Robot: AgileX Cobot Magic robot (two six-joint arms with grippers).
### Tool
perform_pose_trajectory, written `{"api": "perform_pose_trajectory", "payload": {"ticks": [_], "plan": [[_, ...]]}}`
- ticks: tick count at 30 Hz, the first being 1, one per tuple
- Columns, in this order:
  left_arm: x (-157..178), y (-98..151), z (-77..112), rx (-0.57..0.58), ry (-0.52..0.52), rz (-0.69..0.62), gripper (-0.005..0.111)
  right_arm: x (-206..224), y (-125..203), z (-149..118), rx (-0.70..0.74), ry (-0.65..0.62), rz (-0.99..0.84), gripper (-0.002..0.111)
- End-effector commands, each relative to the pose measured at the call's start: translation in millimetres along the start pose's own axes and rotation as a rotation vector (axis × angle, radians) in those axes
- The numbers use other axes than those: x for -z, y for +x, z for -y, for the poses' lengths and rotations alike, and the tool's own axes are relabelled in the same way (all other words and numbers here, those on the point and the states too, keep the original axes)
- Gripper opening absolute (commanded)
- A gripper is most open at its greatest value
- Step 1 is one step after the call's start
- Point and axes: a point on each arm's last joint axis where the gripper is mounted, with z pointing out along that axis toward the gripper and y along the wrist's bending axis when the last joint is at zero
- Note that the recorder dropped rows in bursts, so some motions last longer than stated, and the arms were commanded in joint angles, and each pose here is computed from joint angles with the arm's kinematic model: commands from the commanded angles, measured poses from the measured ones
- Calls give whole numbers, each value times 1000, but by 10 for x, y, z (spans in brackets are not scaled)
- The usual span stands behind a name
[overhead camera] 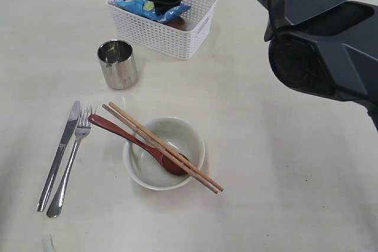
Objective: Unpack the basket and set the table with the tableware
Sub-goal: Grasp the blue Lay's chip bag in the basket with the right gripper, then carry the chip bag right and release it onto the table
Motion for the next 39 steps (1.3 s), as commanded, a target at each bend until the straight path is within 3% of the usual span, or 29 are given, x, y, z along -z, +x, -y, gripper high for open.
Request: {"api": "perform_pose_trajectory", "payload": {"ticks": [1,11,17,20,23,26,34,36,39], "plan": [[0,6,0,3,-1,3,0,86,-47,27,18,4,21,0],[0,6,0,3,-1,3,0,526,-103,156,117,105,-25,0],[0,6,0,3,-1,3,0,1197,-270,181,143,107,94,0],[0,6,0,3,-1,3,0,1492,-241,342,125,125,93,0],[0,6,1,7,0,3,0,1648,48,557,105,158,-23,0],[0,6,1,7,0,3,0,1771,348,837,18,162,23,0],[0,6,1,7,0,3,0,1642,1643,1999,-235,291,-133,0],[0,6,1,7,0,3,0,1553,1827,2137,-263,304,-142,0],[0,6,1,7,0,3,0,1506,1856,2152,-277,293,-107,0]]}}
